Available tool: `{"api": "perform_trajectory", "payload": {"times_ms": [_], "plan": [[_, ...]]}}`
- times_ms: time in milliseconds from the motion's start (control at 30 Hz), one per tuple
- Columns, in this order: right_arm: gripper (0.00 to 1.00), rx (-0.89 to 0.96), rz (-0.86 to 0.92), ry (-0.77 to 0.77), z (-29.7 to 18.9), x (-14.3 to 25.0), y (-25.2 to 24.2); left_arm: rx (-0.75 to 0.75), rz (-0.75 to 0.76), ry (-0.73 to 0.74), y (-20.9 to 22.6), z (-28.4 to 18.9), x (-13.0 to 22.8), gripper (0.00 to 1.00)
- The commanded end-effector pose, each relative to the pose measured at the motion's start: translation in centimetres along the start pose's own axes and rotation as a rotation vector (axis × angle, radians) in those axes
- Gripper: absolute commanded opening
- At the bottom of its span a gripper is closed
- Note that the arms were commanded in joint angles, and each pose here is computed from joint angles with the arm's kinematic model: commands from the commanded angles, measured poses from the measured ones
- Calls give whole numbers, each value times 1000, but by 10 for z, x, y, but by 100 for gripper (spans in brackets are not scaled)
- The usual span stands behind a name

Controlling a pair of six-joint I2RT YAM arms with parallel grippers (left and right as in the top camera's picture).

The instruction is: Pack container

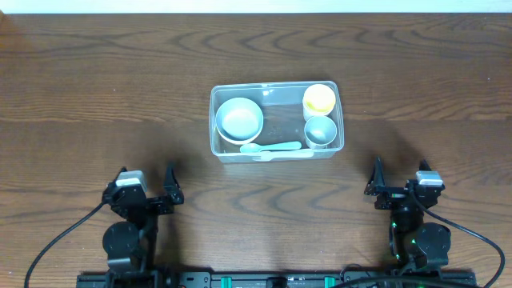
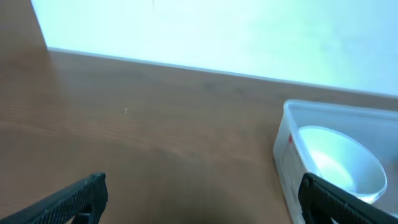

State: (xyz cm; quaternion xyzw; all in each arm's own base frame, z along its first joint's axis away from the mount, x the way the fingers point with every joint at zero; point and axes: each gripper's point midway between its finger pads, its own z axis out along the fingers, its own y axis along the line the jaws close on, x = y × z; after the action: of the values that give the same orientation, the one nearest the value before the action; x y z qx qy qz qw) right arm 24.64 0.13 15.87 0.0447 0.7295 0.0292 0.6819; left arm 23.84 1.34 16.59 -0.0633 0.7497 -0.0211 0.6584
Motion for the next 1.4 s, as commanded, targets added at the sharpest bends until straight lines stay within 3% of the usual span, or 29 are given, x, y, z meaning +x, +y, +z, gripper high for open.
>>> {"api": "perform_trajectory", "payload": {"times_ms": [0, 233, 1367], "plan": [[99, -12, -14, 1, 0, 1, 2, -8, 29, -43, 3, 4, 1, 98], [99, -12, -14, 1, 0, 1, 2, 3, 38, 14, 1, 9, 26, 98], [99, -12, -14, 1, 0, 1, 2, 10, 37, 19, 0, 9, 27, 98]]}}
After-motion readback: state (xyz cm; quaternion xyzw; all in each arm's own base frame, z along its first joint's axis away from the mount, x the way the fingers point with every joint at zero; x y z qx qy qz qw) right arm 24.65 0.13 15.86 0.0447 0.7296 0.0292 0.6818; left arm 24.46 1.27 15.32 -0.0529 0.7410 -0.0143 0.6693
